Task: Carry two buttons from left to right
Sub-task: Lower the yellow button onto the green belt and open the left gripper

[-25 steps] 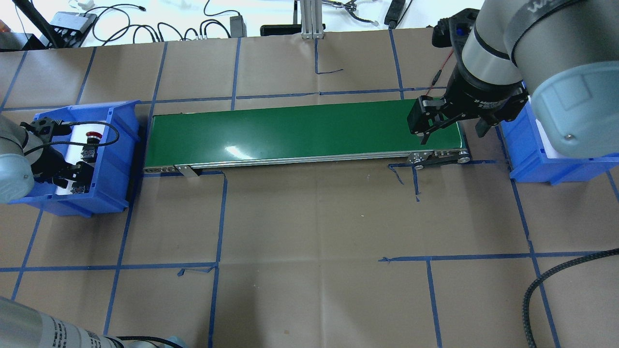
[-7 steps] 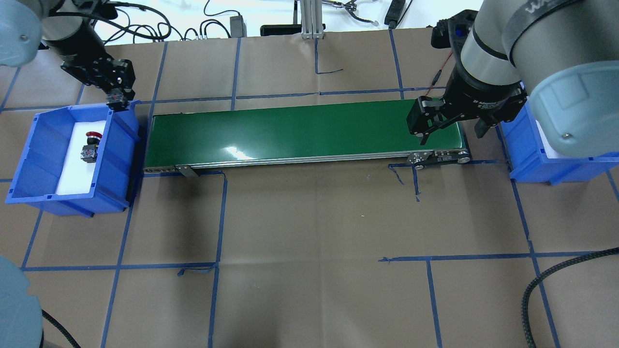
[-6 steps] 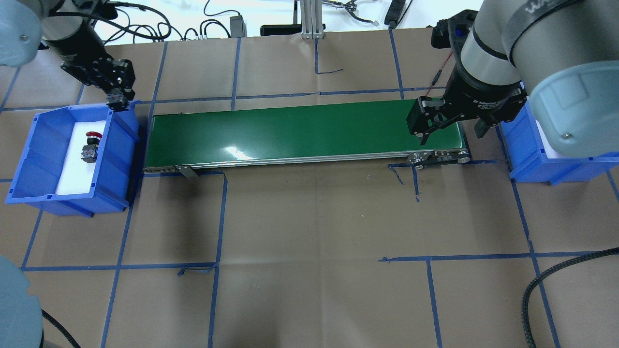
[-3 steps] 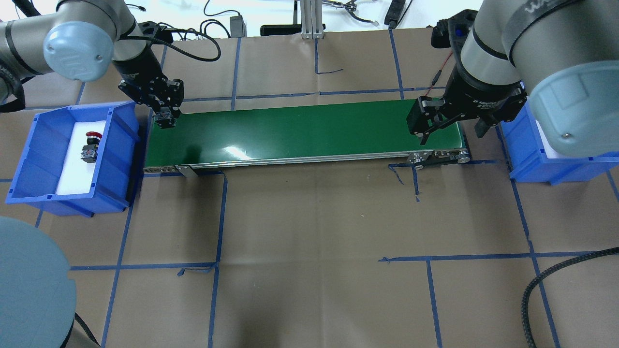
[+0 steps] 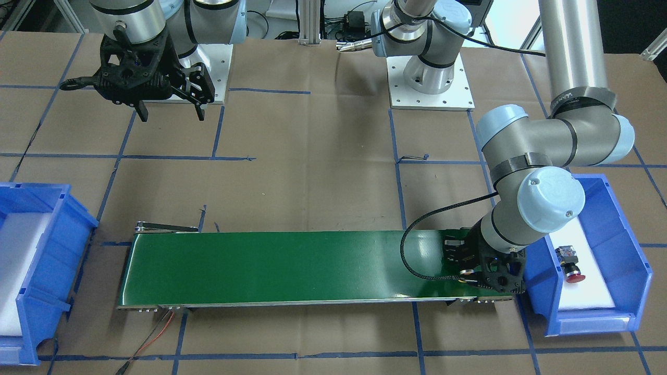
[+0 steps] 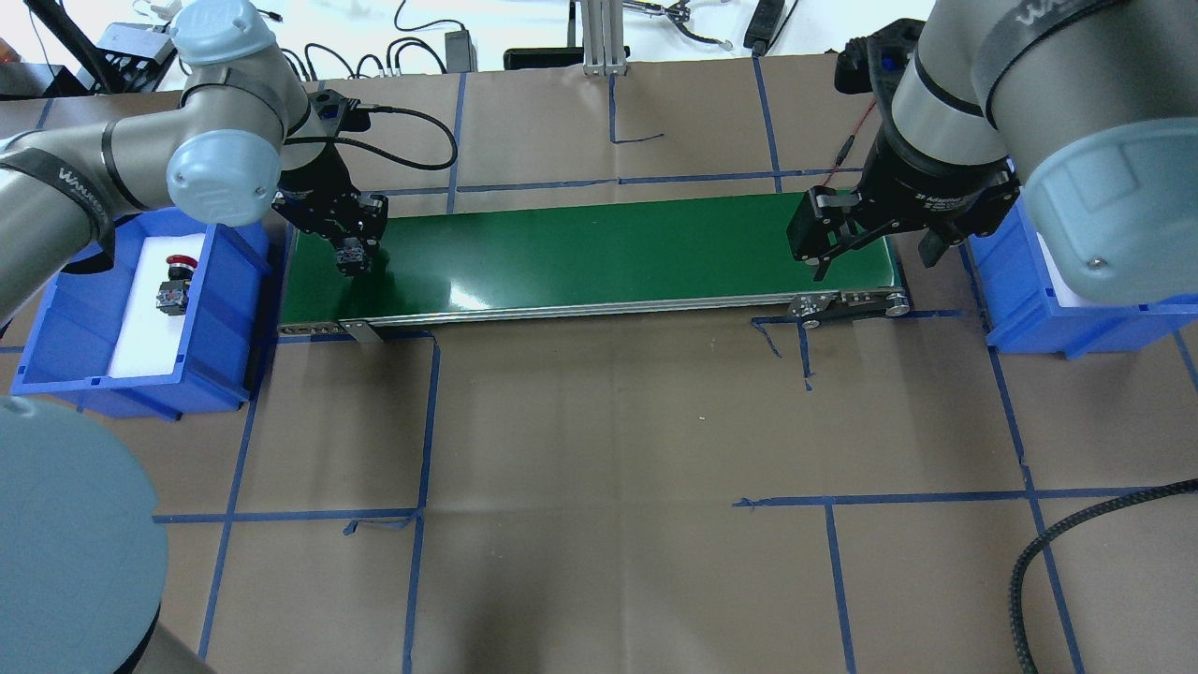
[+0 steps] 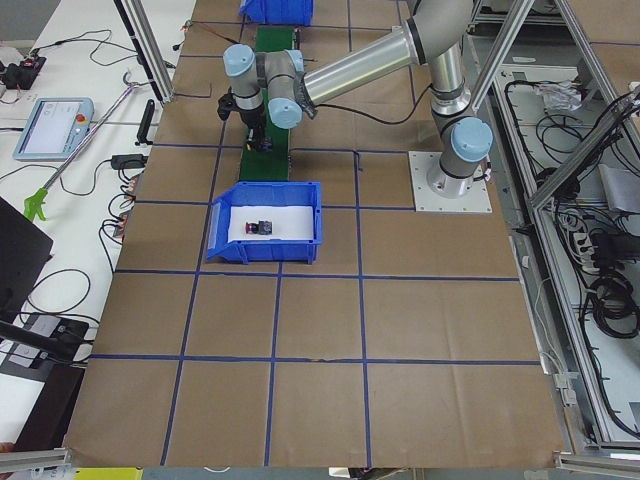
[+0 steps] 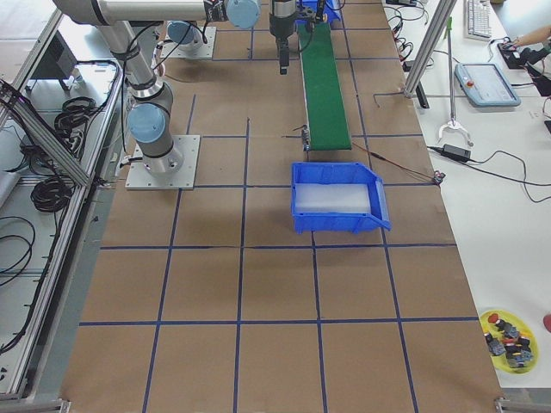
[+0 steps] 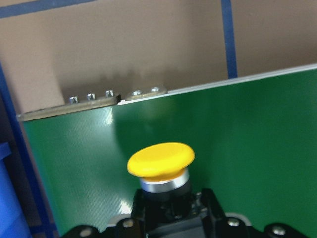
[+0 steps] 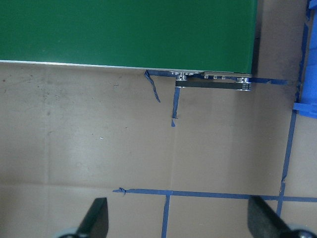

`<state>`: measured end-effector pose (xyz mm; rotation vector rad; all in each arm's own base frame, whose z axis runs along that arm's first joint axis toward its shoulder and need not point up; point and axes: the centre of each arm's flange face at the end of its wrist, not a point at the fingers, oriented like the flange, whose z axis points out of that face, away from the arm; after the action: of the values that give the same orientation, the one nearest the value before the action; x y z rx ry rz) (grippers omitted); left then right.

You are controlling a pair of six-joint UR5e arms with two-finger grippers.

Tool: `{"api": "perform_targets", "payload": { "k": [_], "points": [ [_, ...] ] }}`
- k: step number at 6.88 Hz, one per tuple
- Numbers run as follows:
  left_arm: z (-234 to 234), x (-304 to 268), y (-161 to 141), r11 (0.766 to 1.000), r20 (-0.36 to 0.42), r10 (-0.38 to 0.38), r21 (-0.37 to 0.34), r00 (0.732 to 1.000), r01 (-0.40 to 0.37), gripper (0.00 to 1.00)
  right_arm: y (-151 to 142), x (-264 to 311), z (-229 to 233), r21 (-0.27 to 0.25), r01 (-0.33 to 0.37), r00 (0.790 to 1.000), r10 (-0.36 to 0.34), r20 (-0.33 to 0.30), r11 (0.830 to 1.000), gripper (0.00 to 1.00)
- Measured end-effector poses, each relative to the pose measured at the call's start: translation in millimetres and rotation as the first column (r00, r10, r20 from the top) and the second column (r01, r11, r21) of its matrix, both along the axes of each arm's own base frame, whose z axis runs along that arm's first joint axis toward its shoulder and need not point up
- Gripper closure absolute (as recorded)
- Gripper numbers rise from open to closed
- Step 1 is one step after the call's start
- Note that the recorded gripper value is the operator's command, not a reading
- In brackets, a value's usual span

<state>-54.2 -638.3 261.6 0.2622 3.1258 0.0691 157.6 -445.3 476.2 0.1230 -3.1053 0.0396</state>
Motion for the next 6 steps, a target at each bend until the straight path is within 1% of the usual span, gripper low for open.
{"api": "perform_targets", "payload": {
  "k": [1, 2, 3, 5, 6],
  "points": [
    [-4.5, 0.0, 1.6, 1.0, 0.004, -0.002, -0.004, 1.0, 0.002, 0.59, -0.2, -0.1, -0.2, 0.001, 0.0, 1.0, 0.0, -0.001, 1.0, 0.0],
    [-6.7, -0.3, 2.8, 1.0, 0.005, -0.003, -0.004, 1.0, 0.003, 0.09, -0.2, -0.1, -0.3, 0.001, 0.0, 1.0, 0.0, -0.001, 1.0, 0.0],
    [-7.5, -0.4, 3.2, 1.0, 0.005, -0.004, -0.004, 1.0, 0.004, 0.0, -0.4, 0.0, -0.6, 0.001, 0.0, 1.0, 0.0, -0.001, 1.0, 0.0],
    [-3.7, 0.6, 1.8, 1.0, 0.006, -0.002, -0.013, 1.0, 0.002, 0.0, -0.7, 0.1, -1.1, 0.002, -0.001, 1.0, 0.001, 0.0, 1.0, 0.0],
    [7.2, 2.1, -0.2, 1.0, 0.009, -0.001, -0.029, 1.0, 0.001, 0.0, -0.8, 0.1, -1.1, 0.003, -0.001, 1.0, 0.001, 0.0, 1.0, 0.0]
  ]
}}
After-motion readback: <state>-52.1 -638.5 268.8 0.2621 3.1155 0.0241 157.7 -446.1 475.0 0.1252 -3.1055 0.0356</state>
